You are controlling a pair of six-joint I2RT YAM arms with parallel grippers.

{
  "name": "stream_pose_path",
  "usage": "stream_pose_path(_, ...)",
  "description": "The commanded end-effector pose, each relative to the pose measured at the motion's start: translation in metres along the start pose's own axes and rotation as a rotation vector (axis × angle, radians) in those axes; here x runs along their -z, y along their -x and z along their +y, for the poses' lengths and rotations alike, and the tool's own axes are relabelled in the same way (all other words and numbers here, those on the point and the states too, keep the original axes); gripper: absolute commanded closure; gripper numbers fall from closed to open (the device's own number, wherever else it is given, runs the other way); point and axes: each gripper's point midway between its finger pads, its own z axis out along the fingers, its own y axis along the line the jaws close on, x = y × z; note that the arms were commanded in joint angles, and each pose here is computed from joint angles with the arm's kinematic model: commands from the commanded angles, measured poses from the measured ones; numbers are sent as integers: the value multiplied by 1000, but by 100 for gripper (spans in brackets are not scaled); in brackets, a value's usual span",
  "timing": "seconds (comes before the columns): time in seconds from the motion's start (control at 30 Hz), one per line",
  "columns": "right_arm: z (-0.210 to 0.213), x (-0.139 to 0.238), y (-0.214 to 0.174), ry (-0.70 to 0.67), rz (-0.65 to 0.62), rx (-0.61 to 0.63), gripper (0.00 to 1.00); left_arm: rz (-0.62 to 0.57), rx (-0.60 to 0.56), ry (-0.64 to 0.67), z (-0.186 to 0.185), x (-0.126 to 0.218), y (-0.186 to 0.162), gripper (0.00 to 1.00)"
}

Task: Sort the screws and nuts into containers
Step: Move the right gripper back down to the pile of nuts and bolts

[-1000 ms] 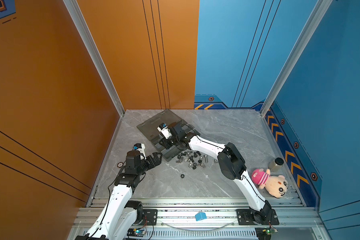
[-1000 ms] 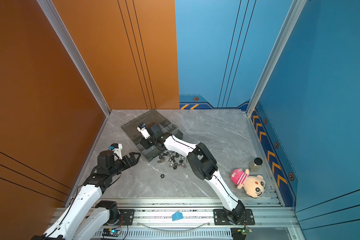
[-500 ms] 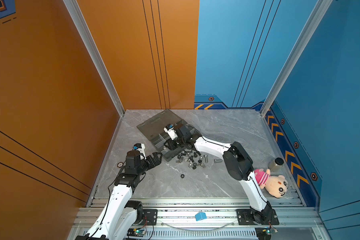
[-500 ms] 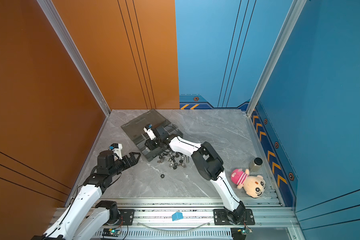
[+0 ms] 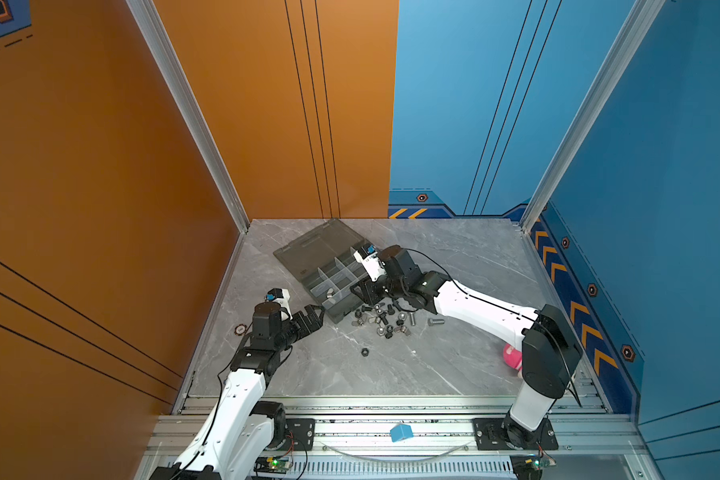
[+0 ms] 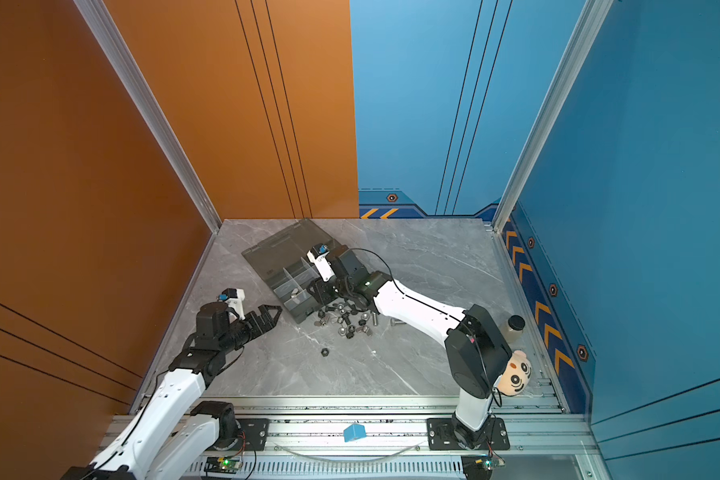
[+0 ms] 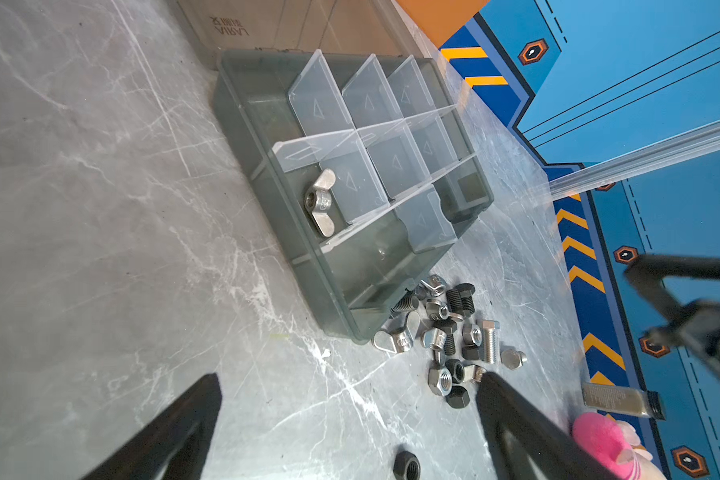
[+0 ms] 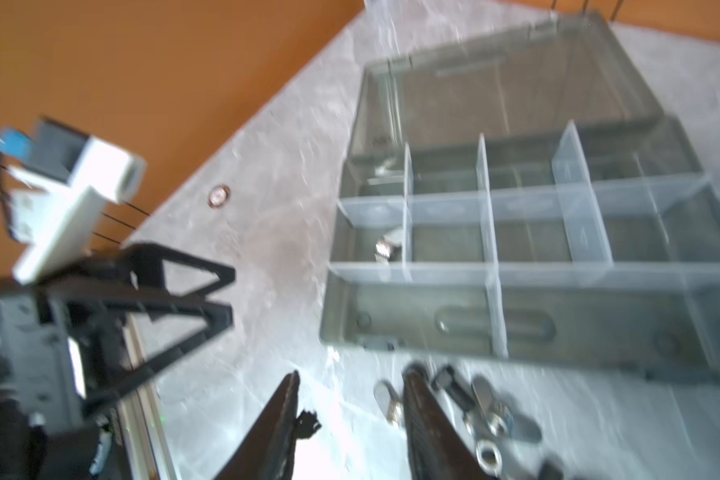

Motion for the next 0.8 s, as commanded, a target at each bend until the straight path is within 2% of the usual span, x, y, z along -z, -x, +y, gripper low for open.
stream_pose_path(0.0, -15, -3, -47, -84, 111, -15, 56, 15, 16, -23, -2, -2, -3, 2)
stream_pose_path(0.23, -18, -16, -84, -106, 156, -52, 56, 19, 23, -26, -3, -3, -3, 2)
stream_pose_path(0.77, -18, -60, -96, -112, 198, -172, 51, 28, 30, -14, -1, -2, -6, 2)
